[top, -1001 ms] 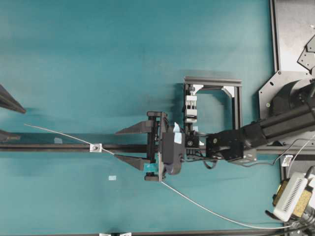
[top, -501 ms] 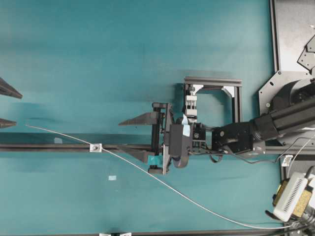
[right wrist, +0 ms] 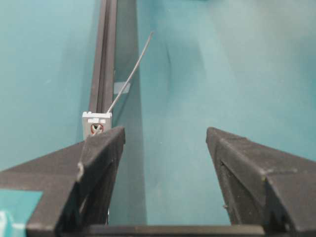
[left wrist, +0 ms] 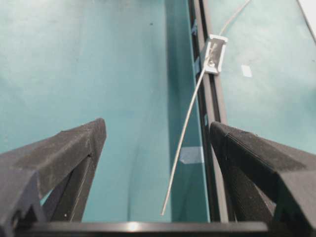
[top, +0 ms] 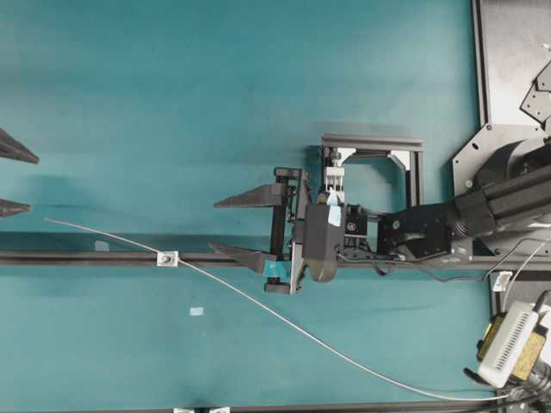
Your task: Insert the wire into the hole on the left side and pull it with the left arm.
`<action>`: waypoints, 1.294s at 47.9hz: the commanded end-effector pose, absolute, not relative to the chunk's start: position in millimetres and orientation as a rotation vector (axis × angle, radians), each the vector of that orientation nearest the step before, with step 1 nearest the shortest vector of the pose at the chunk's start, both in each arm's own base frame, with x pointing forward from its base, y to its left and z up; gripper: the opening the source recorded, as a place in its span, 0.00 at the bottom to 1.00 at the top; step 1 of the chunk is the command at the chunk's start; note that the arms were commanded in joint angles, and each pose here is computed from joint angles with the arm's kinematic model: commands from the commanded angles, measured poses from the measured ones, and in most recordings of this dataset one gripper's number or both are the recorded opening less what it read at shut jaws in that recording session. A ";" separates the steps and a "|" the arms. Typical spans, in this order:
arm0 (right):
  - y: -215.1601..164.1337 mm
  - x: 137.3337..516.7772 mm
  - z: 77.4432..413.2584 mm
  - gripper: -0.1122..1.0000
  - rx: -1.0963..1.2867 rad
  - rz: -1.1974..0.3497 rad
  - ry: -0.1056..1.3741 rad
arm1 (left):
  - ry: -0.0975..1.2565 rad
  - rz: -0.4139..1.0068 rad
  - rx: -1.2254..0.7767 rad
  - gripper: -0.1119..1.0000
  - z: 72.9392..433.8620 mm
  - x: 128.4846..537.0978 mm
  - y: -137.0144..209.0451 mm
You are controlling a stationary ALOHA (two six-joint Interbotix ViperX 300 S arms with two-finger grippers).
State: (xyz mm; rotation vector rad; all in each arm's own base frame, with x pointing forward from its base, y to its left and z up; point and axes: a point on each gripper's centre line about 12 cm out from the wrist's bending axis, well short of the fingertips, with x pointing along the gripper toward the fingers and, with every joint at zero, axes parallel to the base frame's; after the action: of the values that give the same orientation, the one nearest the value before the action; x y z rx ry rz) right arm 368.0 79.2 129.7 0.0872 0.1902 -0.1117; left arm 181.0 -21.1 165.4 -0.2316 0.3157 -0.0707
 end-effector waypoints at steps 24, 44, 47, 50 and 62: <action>78.1 369.0 141.2 0.79 0.097 -0.110 0.163 | 0.295 -0.071 -0.228 0.84 173.5 187.6 -21.2; 78.6 368.8 141.2 0.79 0.100 -0.109 0.163 | 0.291 -0.076 -0.220 0.84 175.1 188.5 -21.8; 78.6 368.8 141.2 0.79 0.105 -0.110 0.163 | 0.291 -0.084 -0.212 0.84 175.1 188.4 -23.1; 78.9 369.6 142.0 0.79 0.109 -0.110 0.160 | 0.292 -0.093 -0.192 0.84 174.8 188.3 -24.3; 79.1 370.4 142.8 0.79 0.116 -0.111 0.157 | 0.284 -0.123 -0.085 0.84 176.2 188.9 -27.3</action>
State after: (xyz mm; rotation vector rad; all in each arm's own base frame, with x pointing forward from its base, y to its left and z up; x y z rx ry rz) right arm 367.5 79.2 128.1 0.0972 0.1983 -0.1115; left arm 183.9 -25.9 168.4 -0.0972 0.3079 -0.1159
